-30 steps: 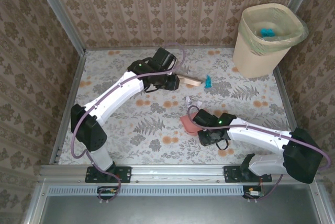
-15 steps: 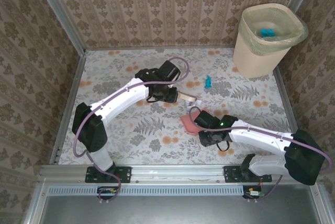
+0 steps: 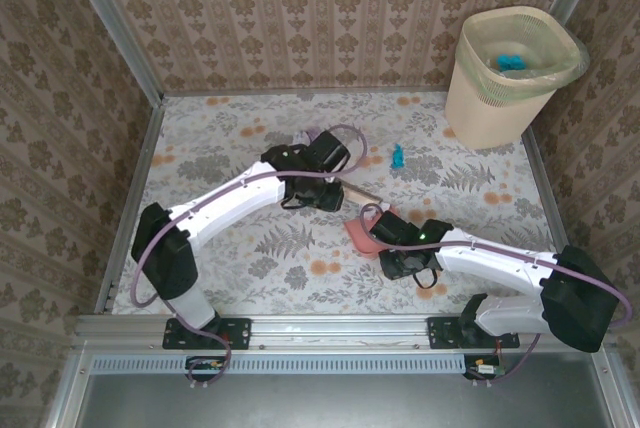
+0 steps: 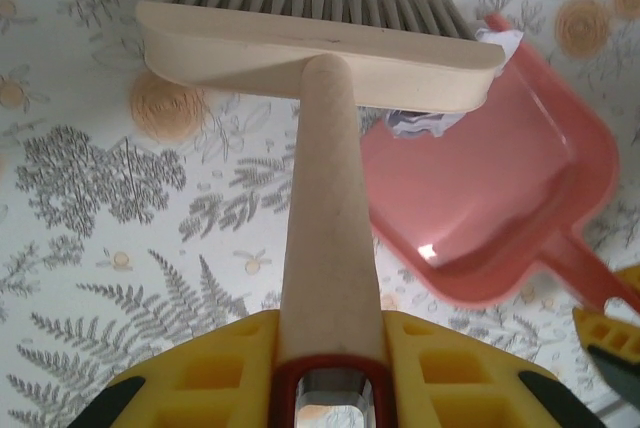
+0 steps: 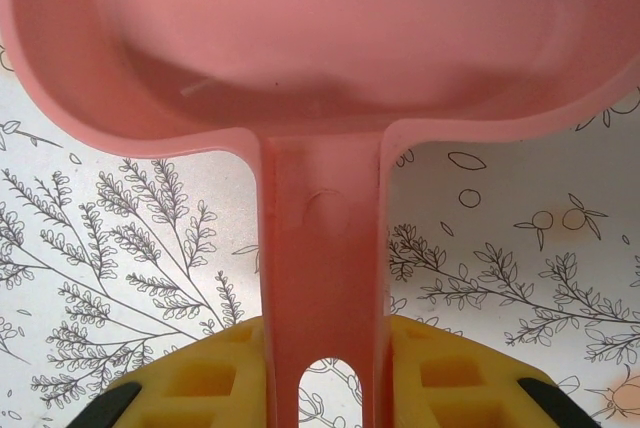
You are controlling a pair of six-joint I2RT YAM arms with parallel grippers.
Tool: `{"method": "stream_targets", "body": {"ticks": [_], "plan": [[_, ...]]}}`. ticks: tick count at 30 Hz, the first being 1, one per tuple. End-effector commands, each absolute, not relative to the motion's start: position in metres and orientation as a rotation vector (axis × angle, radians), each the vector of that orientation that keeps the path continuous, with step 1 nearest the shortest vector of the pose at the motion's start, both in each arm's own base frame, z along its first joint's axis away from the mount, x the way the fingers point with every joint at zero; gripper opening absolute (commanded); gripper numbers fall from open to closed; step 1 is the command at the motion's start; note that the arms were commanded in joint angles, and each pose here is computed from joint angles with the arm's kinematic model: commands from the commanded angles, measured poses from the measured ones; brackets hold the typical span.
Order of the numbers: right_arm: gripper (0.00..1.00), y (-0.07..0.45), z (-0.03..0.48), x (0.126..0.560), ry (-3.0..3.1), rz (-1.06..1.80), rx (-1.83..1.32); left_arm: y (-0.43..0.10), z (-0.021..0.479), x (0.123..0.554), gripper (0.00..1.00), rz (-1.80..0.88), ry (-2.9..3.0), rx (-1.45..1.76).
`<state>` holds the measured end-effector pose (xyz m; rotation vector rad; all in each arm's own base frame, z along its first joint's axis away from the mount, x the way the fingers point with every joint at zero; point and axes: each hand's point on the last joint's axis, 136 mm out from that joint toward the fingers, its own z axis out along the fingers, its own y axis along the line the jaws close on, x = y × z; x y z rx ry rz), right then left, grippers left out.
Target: Sweep away the paper scraps from the table
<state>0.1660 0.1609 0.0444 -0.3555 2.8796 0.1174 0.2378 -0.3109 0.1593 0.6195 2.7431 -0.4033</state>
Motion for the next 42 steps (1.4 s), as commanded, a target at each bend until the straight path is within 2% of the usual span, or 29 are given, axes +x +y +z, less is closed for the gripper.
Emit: {"method": "stream_targets", "body": {"ticks": [1, 13, 23, 28, 34, 38, 42], "plan": [[0.00, 0.147, 0.036, 0.157, 2.935, 0.046, -0.320, -0.306, 0.165, 0.215, 0.00, -0.435, 2.739, 0.641], [0.00, 0.145, 0.036, 0.158, 2.937, 0.040, -0.310, -0.298, 0.165, 0.170, 0.00, -0.599, 2.736, 0.745], [0.00, 0.145, 0.037, 0.158, 2.932, 0.049, -0.301, -0.290, 0.196, 0.176, 0.00, -0.671, 2.595, 0.686], [0.00, 0.144, 0.038, 0.159, 2.924, 0.051, -0.298, -0.269, 0.211, 0.197, 0.00, -0.609, 2.549, 0.554], [0.00, 0.144, 0.039, 0.160, 2.919, 0.051, -0.294, -0.234, 0.254, 0.243, 0.00, -0.518, 2.393, 0.253], [0.00, 0.144, 0.040, 0.160, 2.919, 0.057, -0.293, -0.220, 0.288, 0.276, 0.00, -0.580, 2.262, 0.039], [0.00, 0.142, 0.041, 0.162, 2.905, 0.054, -0.280, -0.226, 0.324, 0.303, 0.00, -0.660, 2.156, -0.020]]}}
